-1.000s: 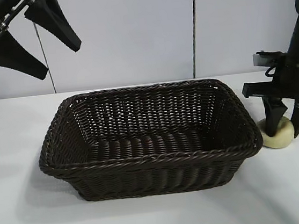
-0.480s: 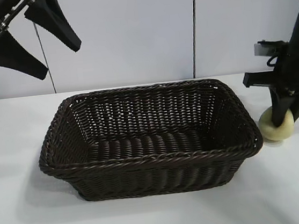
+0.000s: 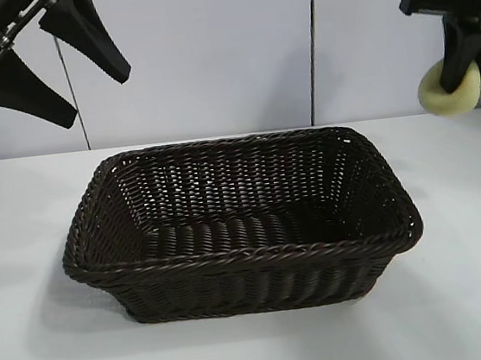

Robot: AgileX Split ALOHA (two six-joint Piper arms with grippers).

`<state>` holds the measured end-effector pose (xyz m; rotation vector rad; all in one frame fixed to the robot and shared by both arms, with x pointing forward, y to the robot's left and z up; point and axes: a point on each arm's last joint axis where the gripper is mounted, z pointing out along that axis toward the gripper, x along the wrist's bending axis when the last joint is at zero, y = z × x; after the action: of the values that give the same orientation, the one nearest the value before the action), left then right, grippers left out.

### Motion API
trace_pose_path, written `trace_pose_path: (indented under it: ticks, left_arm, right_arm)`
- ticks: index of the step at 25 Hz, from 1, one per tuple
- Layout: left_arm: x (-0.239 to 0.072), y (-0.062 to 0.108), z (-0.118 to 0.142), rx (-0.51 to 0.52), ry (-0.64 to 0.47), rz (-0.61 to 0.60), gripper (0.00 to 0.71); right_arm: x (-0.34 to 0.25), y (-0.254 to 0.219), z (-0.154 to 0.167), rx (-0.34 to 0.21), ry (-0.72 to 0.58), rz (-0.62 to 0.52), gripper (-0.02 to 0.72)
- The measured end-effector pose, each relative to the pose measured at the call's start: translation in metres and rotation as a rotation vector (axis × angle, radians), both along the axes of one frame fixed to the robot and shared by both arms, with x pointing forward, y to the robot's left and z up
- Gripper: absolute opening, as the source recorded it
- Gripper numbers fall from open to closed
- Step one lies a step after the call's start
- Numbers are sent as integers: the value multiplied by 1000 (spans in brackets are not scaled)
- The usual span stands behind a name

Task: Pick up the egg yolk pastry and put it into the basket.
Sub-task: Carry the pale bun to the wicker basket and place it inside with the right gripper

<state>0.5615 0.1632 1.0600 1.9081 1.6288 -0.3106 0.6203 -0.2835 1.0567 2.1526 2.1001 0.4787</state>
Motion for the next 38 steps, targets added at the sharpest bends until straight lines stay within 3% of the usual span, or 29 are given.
trace_pose_path:
  ticks: [9, 26, 38]
  left_arm:
    - [0, 0, 0, 0, 0, 0, 488]
    - [-1, 0, 0, 2, 13, -10, 488]
    - [-2, 0, 0, 3, 14, -11, 488]
  right_arm:
    - [-6, 9, 12, 47, -11, 21, 136]
    - [-35, 136, 13, 79, -23, 344, 136]
    - [-44, 172, 3, 94, -29, 399, 135]
